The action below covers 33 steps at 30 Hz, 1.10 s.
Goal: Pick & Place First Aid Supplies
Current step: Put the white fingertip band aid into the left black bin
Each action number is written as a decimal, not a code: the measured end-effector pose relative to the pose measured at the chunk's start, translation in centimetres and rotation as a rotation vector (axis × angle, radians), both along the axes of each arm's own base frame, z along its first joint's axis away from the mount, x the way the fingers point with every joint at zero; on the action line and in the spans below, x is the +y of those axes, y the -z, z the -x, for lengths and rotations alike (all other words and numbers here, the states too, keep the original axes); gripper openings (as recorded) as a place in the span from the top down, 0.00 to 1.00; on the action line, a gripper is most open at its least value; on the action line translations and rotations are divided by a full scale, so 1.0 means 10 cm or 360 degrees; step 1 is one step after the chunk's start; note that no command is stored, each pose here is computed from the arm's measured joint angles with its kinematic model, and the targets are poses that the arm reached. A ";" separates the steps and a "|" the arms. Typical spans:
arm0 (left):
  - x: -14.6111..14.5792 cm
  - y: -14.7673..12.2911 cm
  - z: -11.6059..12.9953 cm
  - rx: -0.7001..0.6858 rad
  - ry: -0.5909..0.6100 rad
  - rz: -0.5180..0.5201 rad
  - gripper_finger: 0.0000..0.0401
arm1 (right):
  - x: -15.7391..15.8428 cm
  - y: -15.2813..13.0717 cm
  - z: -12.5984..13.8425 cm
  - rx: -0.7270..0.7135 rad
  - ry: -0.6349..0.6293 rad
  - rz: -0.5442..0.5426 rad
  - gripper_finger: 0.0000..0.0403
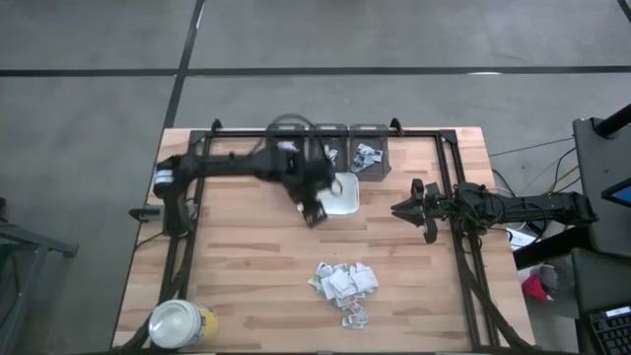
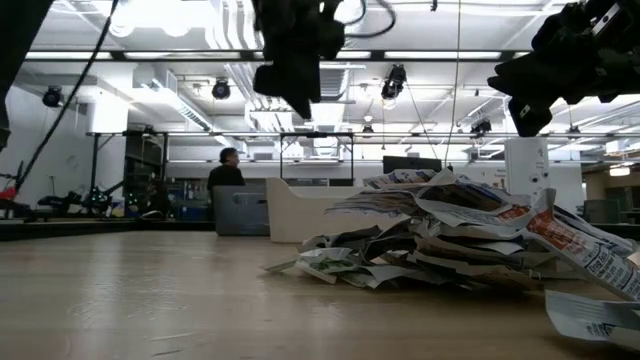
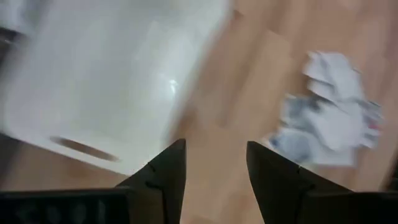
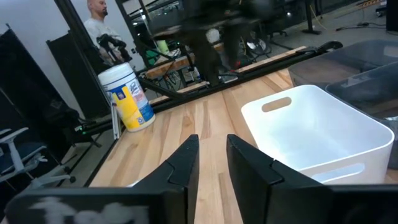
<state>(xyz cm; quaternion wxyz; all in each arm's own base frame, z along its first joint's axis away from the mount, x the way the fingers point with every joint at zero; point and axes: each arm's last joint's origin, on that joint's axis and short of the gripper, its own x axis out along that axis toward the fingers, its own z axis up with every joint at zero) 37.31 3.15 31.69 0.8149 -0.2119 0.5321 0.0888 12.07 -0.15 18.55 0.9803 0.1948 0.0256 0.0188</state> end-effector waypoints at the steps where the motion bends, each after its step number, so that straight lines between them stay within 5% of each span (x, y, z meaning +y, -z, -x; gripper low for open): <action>1: -0.12 0.00 -0.01 0.0003 0.0002 0.0022 0.60 | 0.00 0.00 0.00 0.0001 0.0001 0.0000 0.79; 14: -1.23 -0.01 -0.20 -0.0302 0.0029 0.0291 0.60 | 0.00 0.00 0.00 0.0000 0.0000 0.0000 0.81; 33: -1.31 0.81 -0.57 0.0030 -0.0079 0.0388 0.60 | 0.00 0.00 0.00 -0.0001 0.0000 0.0000 0.79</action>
